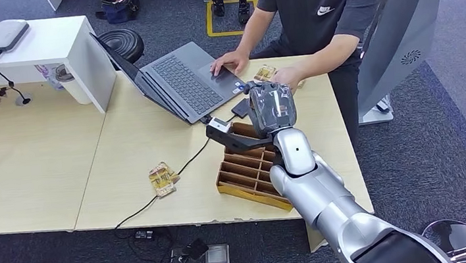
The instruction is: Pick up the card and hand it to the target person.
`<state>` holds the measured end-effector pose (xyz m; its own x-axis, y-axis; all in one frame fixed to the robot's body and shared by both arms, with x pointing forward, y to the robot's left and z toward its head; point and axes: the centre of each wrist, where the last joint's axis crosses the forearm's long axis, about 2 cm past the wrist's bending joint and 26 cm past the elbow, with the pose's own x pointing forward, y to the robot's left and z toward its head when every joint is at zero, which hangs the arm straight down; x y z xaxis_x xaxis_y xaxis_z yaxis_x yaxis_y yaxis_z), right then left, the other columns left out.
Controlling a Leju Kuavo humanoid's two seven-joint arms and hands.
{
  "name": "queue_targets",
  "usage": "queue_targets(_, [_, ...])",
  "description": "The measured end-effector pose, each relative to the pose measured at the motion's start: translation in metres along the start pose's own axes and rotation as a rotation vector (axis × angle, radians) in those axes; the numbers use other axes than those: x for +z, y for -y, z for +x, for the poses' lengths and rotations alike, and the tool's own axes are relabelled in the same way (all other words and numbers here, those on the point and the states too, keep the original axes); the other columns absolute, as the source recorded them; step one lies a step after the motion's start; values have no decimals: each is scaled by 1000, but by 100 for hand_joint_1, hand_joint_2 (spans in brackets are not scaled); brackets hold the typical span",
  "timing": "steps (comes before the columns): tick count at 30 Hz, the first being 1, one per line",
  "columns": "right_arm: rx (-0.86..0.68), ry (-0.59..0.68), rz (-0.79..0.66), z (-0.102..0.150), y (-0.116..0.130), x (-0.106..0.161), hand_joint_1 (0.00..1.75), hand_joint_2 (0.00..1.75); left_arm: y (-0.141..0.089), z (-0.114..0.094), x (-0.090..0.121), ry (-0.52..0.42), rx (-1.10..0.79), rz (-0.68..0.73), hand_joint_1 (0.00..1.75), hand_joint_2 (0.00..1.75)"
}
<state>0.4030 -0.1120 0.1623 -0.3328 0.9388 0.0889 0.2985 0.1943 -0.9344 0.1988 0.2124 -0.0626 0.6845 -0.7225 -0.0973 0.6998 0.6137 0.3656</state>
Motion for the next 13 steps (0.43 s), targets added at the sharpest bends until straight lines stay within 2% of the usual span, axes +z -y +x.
queue_targets(6, [27, 39, -1, -1, -3, 5, 0, 175, 1, 0, 0, 3, -21, -12, 0, 0])
queue_targets(13, [-2, 180, -58, 10, -2, 13, 0, 175, 2, -2, -1, -5, -8, -27, 0, 0])
